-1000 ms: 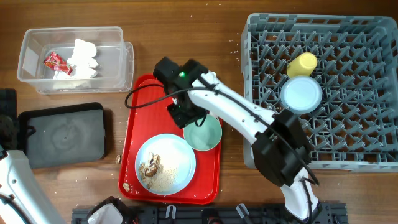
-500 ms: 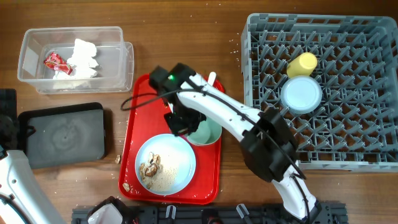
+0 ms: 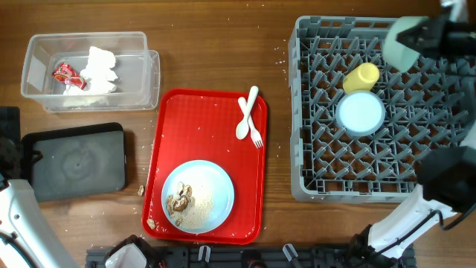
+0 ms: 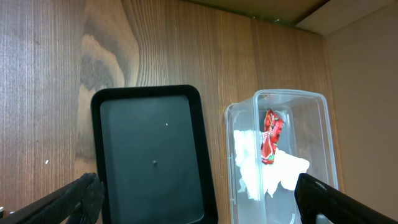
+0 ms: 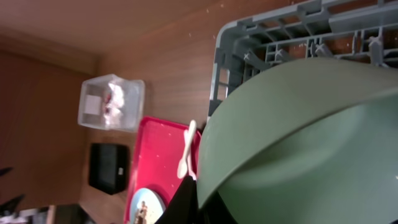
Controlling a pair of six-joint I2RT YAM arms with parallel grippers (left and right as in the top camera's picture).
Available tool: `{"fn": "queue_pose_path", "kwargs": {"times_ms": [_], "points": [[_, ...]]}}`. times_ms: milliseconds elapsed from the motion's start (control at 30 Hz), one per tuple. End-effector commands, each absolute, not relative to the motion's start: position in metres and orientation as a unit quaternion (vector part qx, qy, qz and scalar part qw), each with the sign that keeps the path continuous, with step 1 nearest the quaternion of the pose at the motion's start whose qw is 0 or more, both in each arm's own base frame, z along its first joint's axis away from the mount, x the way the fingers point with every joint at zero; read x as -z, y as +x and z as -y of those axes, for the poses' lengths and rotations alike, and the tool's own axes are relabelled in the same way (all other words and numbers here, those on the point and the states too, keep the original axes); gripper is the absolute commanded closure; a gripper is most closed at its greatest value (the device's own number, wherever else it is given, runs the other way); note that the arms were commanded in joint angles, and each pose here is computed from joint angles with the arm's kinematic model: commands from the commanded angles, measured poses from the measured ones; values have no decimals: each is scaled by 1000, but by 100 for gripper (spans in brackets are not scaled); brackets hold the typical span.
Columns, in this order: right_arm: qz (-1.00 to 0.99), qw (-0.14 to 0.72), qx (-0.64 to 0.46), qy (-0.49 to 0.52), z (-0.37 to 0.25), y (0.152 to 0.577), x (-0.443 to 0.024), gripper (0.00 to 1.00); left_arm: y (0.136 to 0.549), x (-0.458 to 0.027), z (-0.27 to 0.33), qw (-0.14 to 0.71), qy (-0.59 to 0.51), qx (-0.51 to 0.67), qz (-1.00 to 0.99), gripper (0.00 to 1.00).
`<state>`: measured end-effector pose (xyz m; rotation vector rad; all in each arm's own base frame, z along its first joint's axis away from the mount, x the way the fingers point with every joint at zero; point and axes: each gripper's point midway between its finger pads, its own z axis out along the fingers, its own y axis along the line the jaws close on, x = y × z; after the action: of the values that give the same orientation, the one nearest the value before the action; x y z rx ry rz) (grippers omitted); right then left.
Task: Sort waste into correct bins and load items into the dishwasher rack
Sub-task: 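Lift the green bowl with the right gripper and place it in the rack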
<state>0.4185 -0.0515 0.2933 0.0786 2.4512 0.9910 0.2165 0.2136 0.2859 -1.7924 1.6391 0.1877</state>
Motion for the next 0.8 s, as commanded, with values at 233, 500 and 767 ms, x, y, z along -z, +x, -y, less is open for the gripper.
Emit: {"fn": "queue_pose_path", "kwargs": {"times_ms": [233,500,767], "points": [[-786,254,-555,104,106,450,-209,96,216,-287,-214,348,-693,-72,-627,0],[-845,141,-488,166,110,425,-169,96,216,-287,-214,348,-693,-72,-627,0],[-907,59,-299,289,153,391,-154,83,216,-287,-214,348,-693,-72,-627,0]]}}
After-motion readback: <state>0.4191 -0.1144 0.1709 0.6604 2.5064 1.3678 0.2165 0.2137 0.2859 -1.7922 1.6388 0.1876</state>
